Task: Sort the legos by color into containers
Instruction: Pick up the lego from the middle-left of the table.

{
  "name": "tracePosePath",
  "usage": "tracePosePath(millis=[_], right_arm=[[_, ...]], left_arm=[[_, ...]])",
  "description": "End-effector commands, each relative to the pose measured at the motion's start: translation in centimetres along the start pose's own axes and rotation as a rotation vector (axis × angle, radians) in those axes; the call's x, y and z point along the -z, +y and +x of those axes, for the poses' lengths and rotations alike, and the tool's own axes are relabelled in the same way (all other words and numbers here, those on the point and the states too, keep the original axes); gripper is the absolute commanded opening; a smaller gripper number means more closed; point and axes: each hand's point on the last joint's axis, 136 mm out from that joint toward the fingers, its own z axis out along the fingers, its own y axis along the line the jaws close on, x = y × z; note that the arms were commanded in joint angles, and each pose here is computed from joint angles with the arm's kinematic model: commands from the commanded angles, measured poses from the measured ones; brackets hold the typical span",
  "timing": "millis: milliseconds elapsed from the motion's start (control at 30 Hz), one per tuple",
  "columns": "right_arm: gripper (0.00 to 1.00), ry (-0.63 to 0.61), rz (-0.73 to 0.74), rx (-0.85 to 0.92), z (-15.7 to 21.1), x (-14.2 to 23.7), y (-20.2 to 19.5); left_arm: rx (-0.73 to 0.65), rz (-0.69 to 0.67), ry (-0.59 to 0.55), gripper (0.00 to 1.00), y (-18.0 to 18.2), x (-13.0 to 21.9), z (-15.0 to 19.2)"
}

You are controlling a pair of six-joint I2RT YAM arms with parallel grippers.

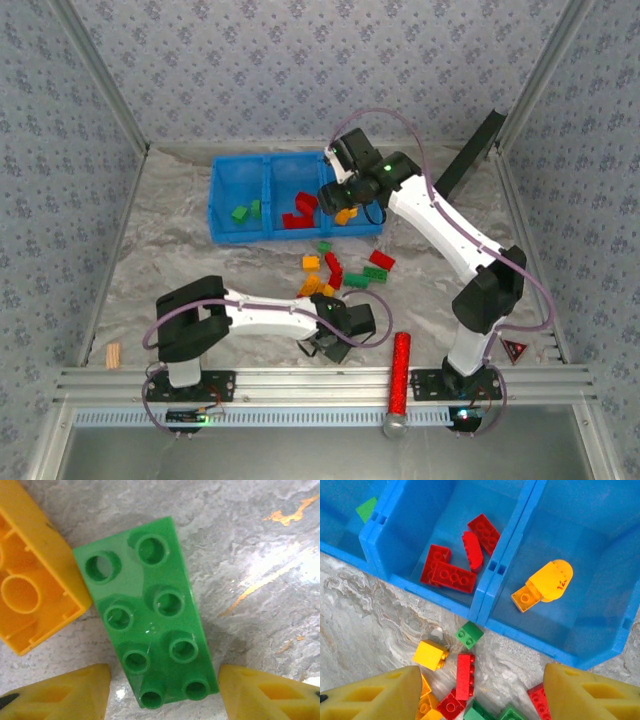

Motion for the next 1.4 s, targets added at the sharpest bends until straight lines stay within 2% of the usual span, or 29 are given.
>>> tracePosePath(millis=[0,700,1067,1233,1333,1367], right_arm=[[0.67,0.045,0.038,-0.015,1.3,0.2,-0.5],[0.68,0.064,0.026,0.002,1.7,-0.8,-0.8],[0.67,0.076,0.037,0.006,2.5,-0.4,-1.7],[0.67,0.085,0.052,0.005,3.2,0.3,-2.2],[0.67,0.086,0.061,0.003,3.8,1.4,-2.7],[0.67,0.08,0.065,-0.002,4.0,2.0,-3.0]], left_arm=[[-0.016,-0.004,-0.028,0.61,-0.1,-1.1,-1.5],[0.011,0.055,-0.039,0.64,-1.0,1.5,-2.5],[0.043,-0.048,-0.013,0.65,0.5,0.2,-2.5],[0.063,-0.071,0.003,0.6,1.1,-0.4,-2.8],[0.082,-0.072,0.028,0.48,1.4,-0.9,-2.3],[0.092,-0.065,0.046,0.41,1.5,-1.1,-1.9]])
